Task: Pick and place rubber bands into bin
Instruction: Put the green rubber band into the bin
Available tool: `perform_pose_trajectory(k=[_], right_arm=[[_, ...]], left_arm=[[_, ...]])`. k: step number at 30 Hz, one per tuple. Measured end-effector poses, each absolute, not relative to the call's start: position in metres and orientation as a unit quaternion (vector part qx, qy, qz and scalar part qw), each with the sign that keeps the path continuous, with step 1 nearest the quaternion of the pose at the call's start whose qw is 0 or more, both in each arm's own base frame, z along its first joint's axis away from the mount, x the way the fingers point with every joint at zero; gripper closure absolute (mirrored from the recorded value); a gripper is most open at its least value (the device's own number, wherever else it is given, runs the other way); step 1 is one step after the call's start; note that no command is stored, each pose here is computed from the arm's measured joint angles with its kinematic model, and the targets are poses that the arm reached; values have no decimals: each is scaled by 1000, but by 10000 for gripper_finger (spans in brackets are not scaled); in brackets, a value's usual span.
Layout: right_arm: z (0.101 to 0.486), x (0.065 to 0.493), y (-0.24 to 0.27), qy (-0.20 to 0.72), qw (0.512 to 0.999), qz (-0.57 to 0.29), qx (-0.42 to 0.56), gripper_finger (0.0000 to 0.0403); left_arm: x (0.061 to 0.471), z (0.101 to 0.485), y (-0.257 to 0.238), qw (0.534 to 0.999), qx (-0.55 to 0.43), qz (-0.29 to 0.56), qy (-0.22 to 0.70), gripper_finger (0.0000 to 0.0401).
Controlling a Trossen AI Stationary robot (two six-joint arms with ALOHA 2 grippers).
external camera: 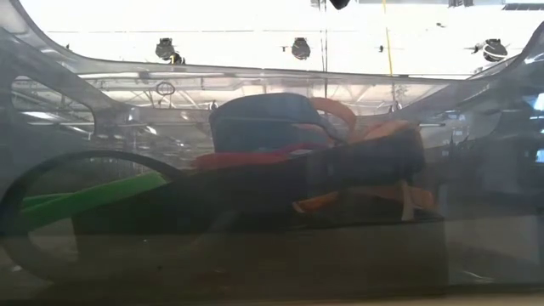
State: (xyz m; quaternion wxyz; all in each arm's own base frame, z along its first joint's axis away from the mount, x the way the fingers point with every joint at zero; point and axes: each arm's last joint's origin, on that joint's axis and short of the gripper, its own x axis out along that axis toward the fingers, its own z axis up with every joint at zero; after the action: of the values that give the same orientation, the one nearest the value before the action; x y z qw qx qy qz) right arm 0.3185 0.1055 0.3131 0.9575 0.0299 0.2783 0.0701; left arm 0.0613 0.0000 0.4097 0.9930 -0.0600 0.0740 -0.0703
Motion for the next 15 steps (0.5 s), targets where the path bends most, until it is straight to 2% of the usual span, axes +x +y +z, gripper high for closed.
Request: perform_pose_trajectory(k=[8, 15], right_arm=[[321, 322, 26, 291, 955, 24, 57, 176], [310, 337, -43, 358, 931, -19, 62, 171]], left_arm=[[37, 357, -1, 998, -57, -37, 3, 178], [17, 330, 2, 995, -63, 51, -51, 178]])
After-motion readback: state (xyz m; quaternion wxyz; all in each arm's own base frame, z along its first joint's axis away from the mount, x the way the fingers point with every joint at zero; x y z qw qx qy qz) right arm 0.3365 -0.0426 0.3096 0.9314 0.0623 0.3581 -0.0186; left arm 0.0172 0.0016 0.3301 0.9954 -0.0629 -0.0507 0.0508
